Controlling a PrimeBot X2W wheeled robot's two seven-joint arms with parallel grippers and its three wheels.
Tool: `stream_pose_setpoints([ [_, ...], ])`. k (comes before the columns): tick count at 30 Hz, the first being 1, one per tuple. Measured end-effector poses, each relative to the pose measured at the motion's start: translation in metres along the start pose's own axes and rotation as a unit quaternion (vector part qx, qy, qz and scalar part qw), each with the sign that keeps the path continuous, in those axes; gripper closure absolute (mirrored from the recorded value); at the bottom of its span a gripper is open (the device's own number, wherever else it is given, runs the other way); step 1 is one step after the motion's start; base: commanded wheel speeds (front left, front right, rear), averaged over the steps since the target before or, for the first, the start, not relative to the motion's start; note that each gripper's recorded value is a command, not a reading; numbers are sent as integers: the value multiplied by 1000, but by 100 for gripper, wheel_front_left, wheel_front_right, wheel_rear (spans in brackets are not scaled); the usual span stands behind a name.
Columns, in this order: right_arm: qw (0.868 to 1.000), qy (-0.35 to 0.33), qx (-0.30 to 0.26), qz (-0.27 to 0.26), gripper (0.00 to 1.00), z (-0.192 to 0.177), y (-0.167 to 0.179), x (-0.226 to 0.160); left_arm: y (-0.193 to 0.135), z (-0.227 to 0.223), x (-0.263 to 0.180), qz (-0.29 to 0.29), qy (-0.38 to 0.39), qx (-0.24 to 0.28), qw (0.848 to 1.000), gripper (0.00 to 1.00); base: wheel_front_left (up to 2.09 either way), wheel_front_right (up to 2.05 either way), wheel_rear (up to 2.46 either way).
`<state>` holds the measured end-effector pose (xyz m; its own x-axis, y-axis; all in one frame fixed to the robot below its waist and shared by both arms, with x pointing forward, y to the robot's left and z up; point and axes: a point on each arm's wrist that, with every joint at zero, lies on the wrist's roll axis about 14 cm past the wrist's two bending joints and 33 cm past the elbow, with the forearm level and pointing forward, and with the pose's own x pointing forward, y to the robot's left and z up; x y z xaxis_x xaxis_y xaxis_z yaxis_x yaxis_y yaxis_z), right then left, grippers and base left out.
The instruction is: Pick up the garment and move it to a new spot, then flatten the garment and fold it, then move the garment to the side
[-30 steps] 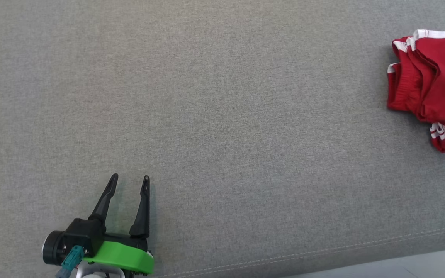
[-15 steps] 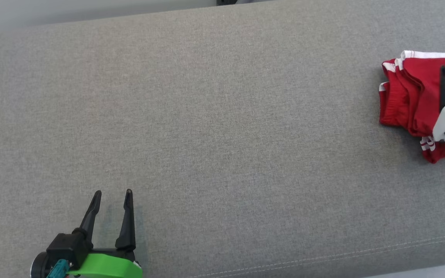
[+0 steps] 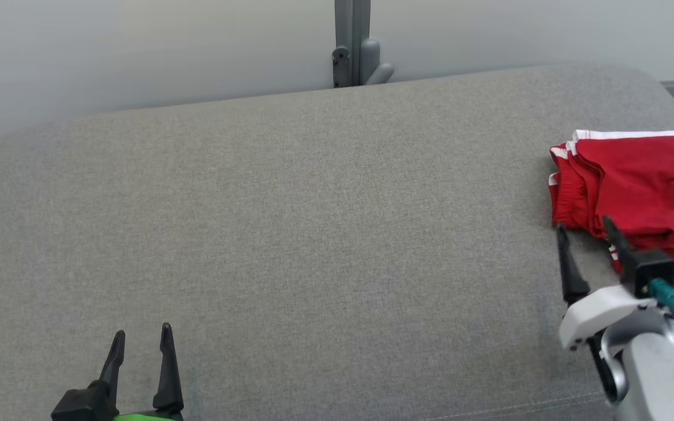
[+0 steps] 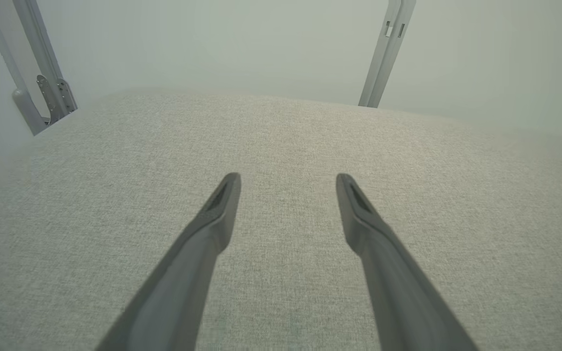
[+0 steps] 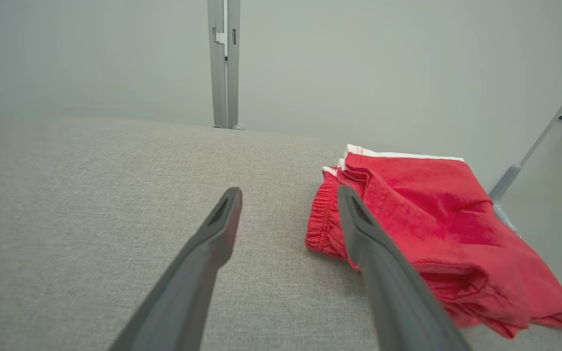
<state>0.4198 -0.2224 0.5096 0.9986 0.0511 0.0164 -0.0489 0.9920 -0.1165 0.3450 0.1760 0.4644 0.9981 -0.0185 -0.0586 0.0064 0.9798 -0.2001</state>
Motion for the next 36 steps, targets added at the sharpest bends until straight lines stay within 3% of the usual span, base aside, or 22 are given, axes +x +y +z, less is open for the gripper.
stream_pose_setpoints([
  [4, 1000, -7, 5, 18, 0, 0, 30, -17, 3, 5, -8, 6, -9, 0, 1000, 0, 0, 0, 0],
  [11, 999, -31, 14, 29, 0, 14, 52, -24, 13, 7, -12, 22, -13, 1, 1000, 0, 0, 0, 0],
  [36, 999, -17, 26, -9, 0, 2, 30, -39, 7, 5, -7, 7, -10, -3, 1000, 0, 0, 0, 0],
])
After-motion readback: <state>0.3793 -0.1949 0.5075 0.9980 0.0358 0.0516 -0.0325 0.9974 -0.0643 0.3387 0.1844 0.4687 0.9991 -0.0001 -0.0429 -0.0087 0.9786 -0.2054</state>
